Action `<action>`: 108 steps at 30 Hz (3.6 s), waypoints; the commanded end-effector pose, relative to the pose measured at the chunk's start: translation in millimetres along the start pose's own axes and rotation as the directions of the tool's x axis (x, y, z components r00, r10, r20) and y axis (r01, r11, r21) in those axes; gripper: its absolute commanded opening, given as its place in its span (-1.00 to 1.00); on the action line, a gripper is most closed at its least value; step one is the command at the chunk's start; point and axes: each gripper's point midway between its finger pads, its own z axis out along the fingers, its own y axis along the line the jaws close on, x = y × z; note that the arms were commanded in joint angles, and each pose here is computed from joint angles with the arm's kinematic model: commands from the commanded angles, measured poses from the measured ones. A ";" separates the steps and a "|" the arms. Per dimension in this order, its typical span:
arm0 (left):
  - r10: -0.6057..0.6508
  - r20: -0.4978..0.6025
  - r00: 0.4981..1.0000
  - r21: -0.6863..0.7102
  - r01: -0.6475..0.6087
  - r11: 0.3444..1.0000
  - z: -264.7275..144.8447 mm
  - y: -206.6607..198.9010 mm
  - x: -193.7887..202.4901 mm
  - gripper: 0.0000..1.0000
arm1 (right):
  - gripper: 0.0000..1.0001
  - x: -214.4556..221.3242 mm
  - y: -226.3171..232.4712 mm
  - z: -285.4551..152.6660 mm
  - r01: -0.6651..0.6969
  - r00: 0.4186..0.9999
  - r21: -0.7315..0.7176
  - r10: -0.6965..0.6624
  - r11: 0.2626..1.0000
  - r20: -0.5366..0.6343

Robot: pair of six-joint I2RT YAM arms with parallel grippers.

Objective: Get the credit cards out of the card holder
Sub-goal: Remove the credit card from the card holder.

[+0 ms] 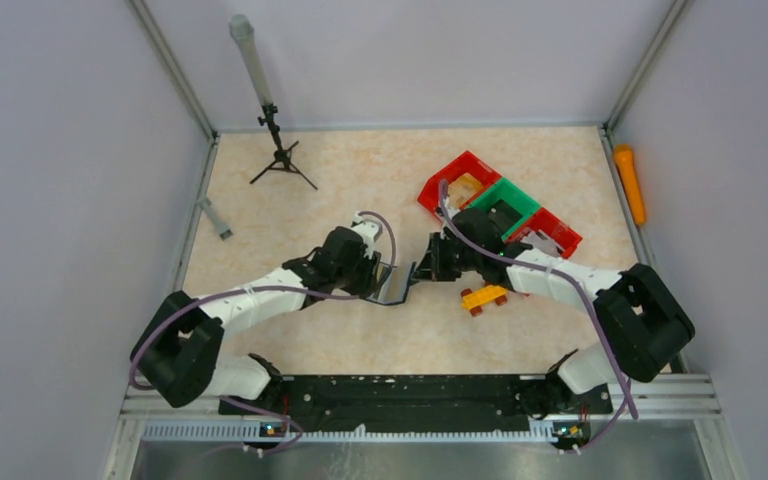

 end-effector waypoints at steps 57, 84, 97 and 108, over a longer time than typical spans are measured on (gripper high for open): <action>-0.260 -0.042 0.965 0.046 0.262 0.964 5.1 32.4 3.7 -0.11 | -0.65 1.1 -29.6 15.1 0.019 0.999 0.118 -0.025 0.993 0.045; -0.367 -0.086 0.926 -0.044 0.364 0.930 11.0 56.7 15.9 0.27 | -0.71 33.9 -30.9 25.7 -0.103 0.994 0.190 0.106 0.976 -0.007; -0.344 -0.001 0.939 0.116 0.342 0.932 -6.5 41.5 -5.2 0.53 | -1.00 0.6 -1.2 4.4 -0.021 0.998 0.140 0.013 0.990 0.054; -0.055 0.224 0.973 0.161 0.018 0.987 -24.3 7.3 -29.0 0.60 | -1.00 -9.6 5.5 16.5 -0.025 1.000 0.092 0.023 0.995 0.020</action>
